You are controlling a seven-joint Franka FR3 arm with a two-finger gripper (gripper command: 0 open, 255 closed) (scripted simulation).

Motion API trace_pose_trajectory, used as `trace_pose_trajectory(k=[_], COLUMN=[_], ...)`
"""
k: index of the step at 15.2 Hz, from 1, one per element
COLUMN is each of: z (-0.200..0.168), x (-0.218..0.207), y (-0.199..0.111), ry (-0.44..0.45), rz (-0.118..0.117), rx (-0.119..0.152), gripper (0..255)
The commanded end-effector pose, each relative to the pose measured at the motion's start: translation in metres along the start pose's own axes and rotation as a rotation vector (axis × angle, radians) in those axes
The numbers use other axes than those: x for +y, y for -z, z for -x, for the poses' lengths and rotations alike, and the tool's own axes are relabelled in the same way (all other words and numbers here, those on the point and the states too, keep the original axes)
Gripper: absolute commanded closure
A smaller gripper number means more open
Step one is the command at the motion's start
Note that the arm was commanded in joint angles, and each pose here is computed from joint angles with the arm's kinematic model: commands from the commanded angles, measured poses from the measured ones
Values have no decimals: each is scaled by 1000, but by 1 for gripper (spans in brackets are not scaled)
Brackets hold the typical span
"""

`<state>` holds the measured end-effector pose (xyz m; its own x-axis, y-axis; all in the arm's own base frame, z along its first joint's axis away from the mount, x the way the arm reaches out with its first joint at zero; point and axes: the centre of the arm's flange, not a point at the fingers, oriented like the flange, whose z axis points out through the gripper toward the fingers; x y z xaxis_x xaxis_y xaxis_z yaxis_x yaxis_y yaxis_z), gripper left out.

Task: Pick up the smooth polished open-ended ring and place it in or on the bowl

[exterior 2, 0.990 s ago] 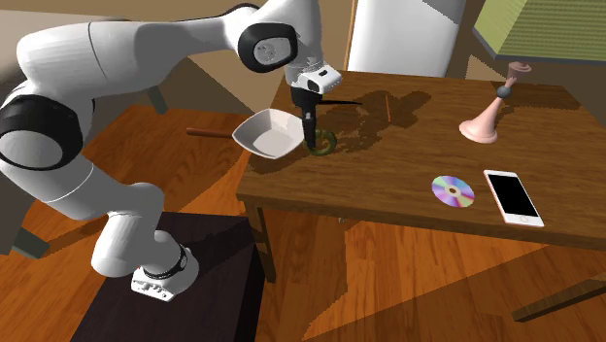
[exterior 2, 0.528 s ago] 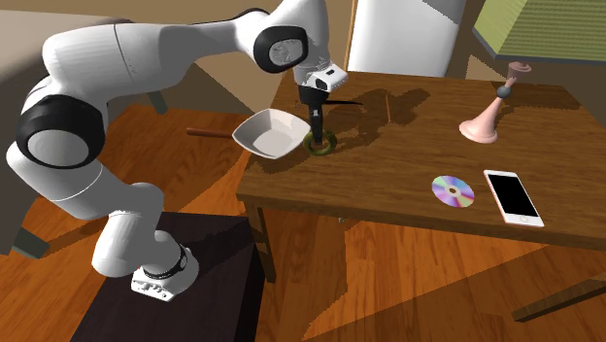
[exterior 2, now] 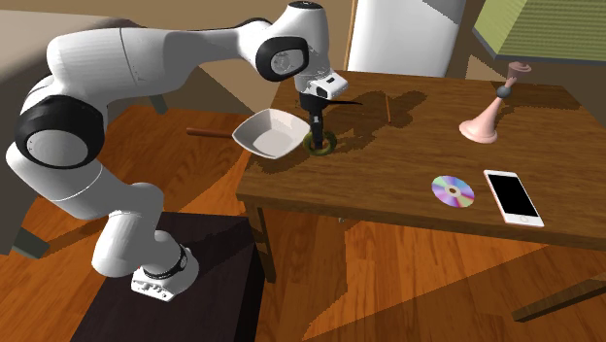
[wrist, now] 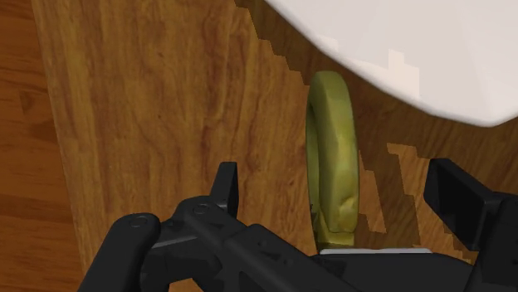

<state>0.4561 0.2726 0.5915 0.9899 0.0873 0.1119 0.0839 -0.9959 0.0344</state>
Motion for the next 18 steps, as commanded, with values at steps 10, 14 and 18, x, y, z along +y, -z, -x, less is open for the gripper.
trace_pose_trajectory(k=[10, 14, 18], z=[0, -1, -4], x=[0, 0, 1], y=[0, 10, 31], ry=[0, 0, 0], rz=[0, 0, 0], rx=[0, 0, 0], gripper=[255, 255, 255])
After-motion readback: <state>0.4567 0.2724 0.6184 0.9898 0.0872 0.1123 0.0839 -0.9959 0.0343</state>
